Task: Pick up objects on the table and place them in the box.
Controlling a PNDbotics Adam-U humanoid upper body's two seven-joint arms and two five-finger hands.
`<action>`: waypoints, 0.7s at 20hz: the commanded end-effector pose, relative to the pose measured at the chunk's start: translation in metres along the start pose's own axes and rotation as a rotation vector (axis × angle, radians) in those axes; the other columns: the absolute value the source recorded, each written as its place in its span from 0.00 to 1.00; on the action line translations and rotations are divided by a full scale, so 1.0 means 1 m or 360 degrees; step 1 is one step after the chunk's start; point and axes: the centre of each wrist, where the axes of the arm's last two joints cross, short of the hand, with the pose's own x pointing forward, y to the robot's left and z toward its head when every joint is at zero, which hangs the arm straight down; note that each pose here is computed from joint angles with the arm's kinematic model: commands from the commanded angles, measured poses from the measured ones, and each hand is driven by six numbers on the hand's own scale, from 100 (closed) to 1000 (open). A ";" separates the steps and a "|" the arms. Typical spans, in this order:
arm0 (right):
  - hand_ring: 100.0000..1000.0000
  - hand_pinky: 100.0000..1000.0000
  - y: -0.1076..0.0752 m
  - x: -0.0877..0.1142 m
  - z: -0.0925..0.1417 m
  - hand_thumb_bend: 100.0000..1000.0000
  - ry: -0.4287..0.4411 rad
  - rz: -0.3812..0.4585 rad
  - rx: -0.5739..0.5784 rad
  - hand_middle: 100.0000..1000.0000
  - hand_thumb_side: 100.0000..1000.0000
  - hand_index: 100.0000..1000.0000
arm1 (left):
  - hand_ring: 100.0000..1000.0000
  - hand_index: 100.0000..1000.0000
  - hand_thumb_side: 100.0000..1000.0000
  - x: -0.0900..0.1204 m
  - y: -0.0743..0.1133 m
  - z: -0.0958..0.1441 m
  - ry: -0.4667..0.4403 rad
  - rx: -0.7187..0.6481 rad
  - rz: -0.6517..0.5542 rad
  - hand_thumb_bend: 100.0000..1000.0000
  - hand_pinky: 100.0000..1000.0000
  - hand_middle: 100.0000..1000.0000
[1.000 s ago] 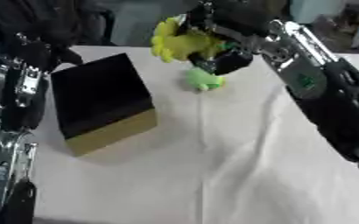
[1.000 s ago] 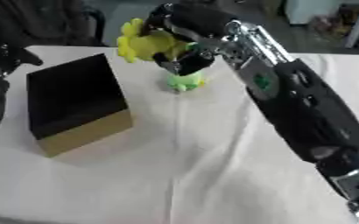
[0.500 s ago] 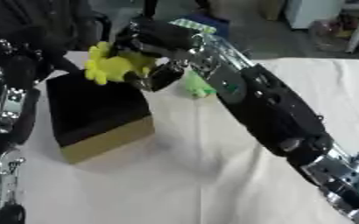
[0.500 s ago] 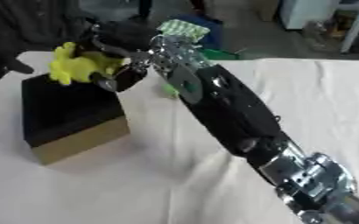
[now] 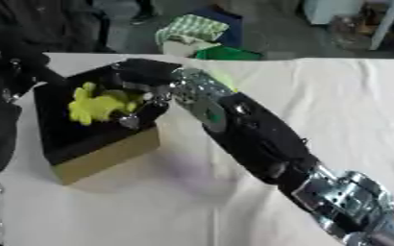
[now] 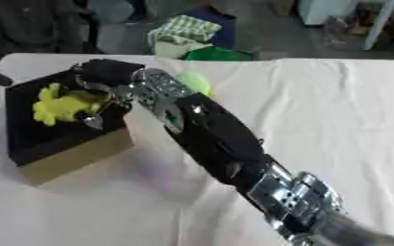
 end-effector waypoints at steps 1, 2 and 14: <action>0.64 0.78 -0.006 -0.004 0.000 0.00 0.0050 0.0089 -0.0026 0.72 0.10 0.93 | 0.52 0.79 0.53 0.007 -0.002 -0.008 -0.0055 -0.0027 -0.0006 0.15 0.58 0.55; 0.69 0.79 -0.006 -0.004 0.000 0.00 0.0064 0.0116 -0.0023 0.82 0.10 0.97 | 0.52 0.79 0.53 0.007 -0.001 -0.008 -0.0054 -0.0027 -0.0007 0.15 0.58 0.55; 0.75 0.83 -0.033 0.002 0.006 0.00 0.0183 0.0216 -0.0317 0.98 0.41 1.00 | 0.52 0.79 0.53 0.007 0.000 -0.007 -0.0052 -0.0022 -0.0018 0.15 0.58 0.55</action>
